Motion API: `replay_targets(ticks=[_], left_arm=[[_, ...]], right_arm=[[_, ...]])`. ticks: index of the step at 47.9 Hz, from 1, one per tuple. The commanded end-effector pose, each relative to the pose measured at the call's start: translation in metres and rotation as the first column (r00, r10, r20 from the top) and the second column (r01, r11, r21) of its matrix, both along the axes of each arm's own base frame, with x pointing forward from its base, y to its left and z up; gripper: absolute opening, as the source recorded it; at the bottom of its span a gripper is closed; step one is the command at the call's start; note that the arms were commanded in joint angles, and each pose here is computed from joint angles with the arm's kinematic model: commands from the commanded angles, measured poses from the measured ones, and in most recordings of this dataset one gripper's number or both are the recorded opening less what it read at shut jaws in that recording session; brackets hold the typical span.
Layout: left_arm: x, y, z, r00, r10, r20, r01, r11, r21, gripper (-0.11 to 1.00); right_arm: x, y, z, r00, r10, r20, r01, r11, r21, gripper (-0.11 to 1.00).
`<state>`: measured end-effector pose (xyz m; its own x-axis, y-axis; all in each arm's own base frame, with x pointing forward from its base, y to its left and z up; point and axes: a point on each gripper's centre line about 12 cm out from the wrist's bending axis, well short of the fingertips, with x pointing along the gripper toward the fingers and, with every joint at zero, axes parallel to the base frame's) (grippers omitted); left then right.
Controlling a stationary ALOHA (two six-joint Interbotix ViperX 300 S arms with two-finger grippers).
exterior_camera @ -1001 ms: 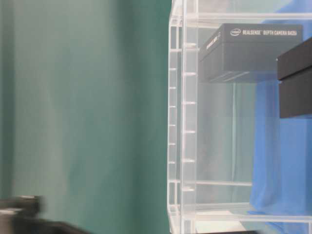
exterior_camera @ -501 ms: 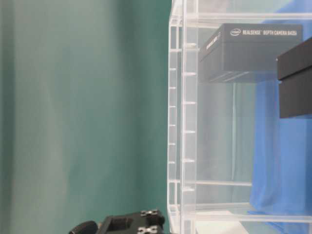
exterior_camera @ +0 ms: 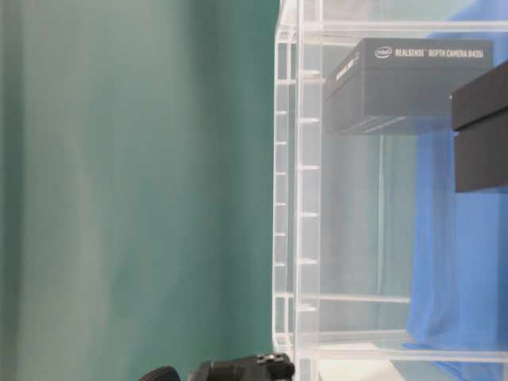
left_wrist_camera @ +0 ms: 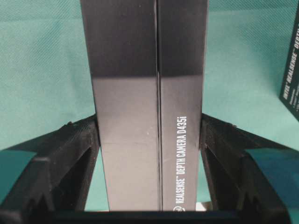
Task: Take out the box from the case.
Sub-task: 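Lower the boxes onto the cloth and open the left gripper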
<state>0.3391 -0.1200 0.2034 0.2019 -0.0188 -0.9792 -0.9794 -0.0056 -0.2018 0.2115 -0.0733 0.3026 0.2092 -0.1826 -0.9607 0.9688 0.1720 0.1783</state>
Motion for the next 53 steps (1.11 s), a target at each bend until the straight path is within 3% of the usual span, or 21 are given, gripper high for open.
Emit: replay_targets(ticks=[1,4,7,30,42,53], left_arm=[[0.001,0.000,0.015,0.999,0.002,0.043,-0.001,1.000,-0.016,0.71],[0.001,0.000,0.015,0.999,0.000,0.043,0.000,1.000,-0.016,0.82],[0.000,0.000,0.015,0.999,-0.001,0.045,0.002,1.000,-0.016,0.87],[0.003,-0.001,0.025,0.997,0.001,0.077,0.001,1.000,-0.030,0.87],[0.005,0.006,0.065,0.986,0.025,0.167,-0.014,0.998,-0.063,0.87],[-0.006,0.016,0.105,0.989,0.043,0.144,-0.036,0.998,-0.052,0.87]], right_arm=[[0.000,0.001,0.005,1.000,0.000,0.018,0.000,1.000,-0.003,0.83],[0.000,0.000,0.005,1.000,-0.003,0.017,0.003,1.000,-0.002,0.83],[0.000,0.000,0.005,1.000,0.000,0.017,0.000,1.000,-0.003,0.83],[0.000,0.000,0.005,1.000,-0.001,0.018,0.001,1.000,-0.003,0.83],[0.000,0.000,0.005,1.000,-0.001,0.018,0.001,1.000,-0.005,0.83],[0.000,0.000,0.005,1.000,-0.001,0.022,0.001,1.000,-0.007,0.83]])
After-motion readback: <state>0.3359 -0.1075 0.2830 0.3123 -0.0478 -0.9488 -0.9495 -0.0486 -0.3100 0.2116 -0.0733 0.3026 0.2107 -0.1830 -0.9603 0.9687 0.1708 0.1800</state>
